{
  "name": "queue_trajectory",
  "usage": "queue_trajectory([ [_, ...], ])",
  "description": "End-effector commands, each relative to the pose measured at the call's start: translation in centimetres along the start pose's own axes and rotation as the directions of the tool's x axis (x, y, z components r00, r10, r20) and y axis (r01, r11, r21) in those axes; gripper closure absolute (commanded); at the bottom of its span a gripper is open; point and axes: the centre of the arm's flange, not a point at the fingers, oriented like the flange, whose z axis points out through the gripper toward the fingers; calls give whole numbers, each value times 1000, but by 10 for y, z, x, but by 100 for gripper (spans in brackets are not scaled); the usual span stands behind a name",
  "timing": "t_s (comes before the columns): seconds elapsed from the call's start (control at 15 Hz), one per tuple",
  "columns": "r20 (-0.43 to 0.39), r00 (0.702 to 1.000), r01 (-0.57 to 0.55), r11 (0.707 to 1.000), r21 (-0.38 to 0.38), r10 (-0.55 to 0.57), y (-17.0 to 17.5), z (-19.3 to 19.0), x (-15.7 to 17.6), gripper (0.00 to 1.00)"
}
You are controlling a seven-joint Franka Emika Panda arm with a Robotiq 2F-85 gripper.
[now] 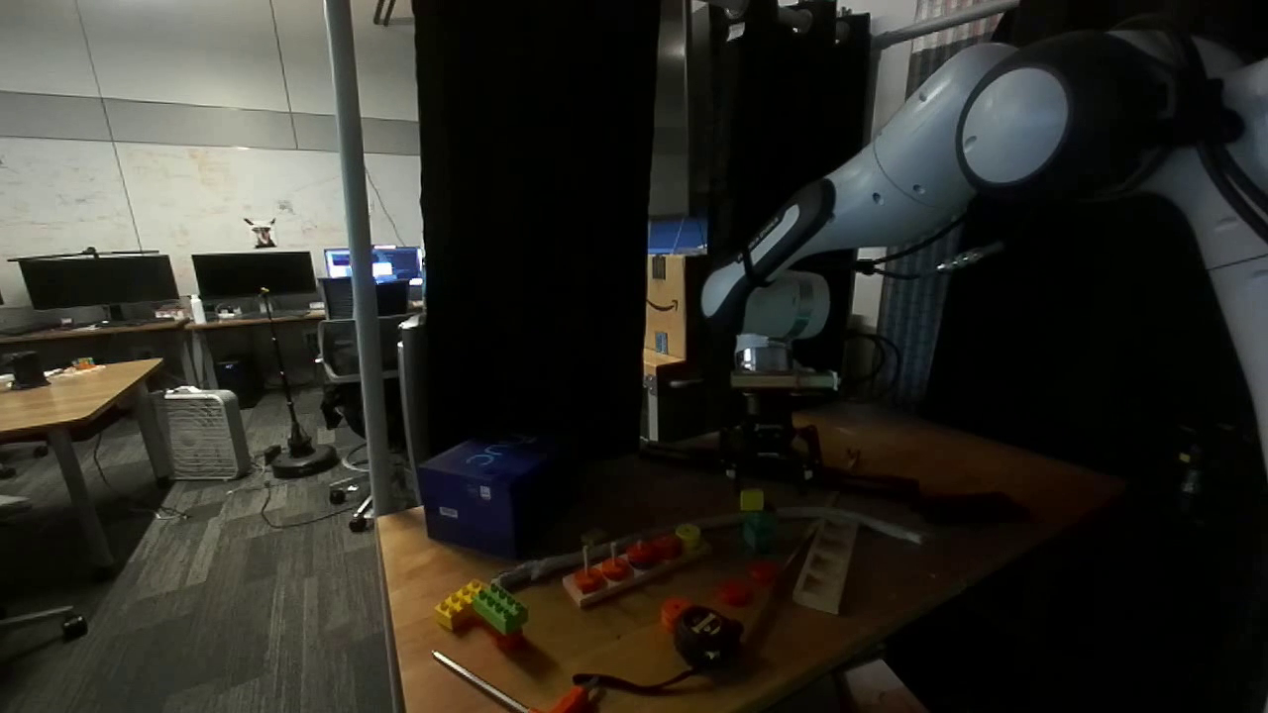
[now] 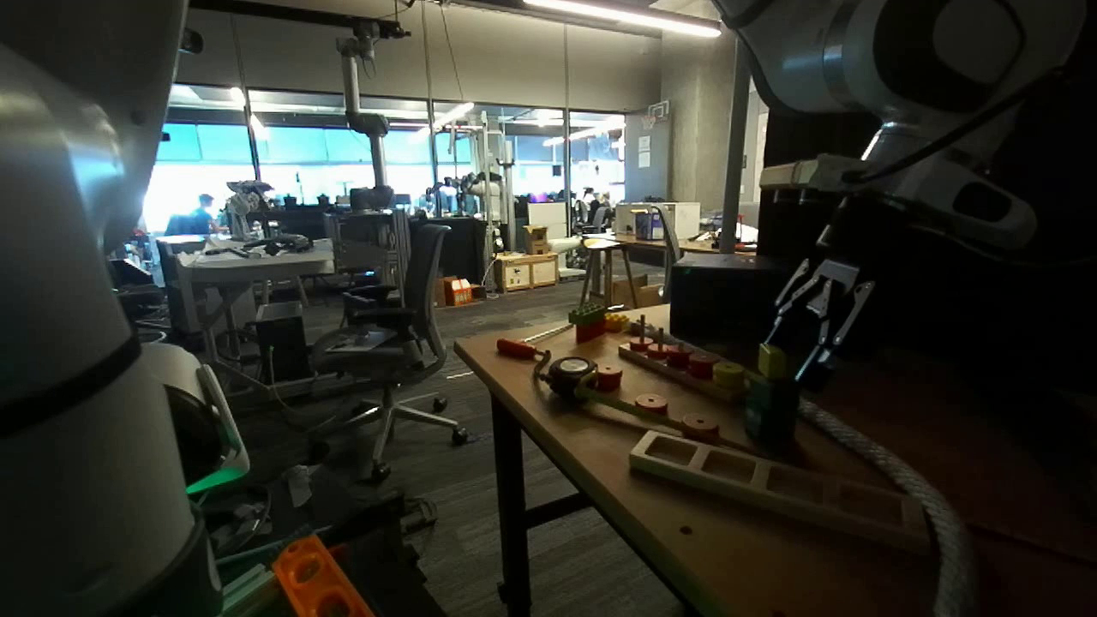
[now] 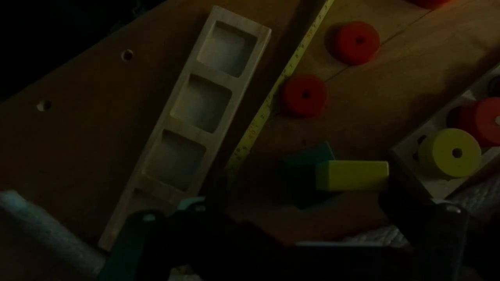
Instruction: Stack two green square blocks and the yellow square block together respectively
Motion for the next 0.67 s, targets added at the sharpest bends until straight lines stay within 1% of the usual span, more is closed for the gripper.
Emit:
queue_trajectory([
  [0.0, 2, 1000, -9, 1000, -13, 9, 4, -14, -2, 0],
  [0.6, 2, 1000, -16, 1000, -13, 16, 8, -14, -1, 0],
])
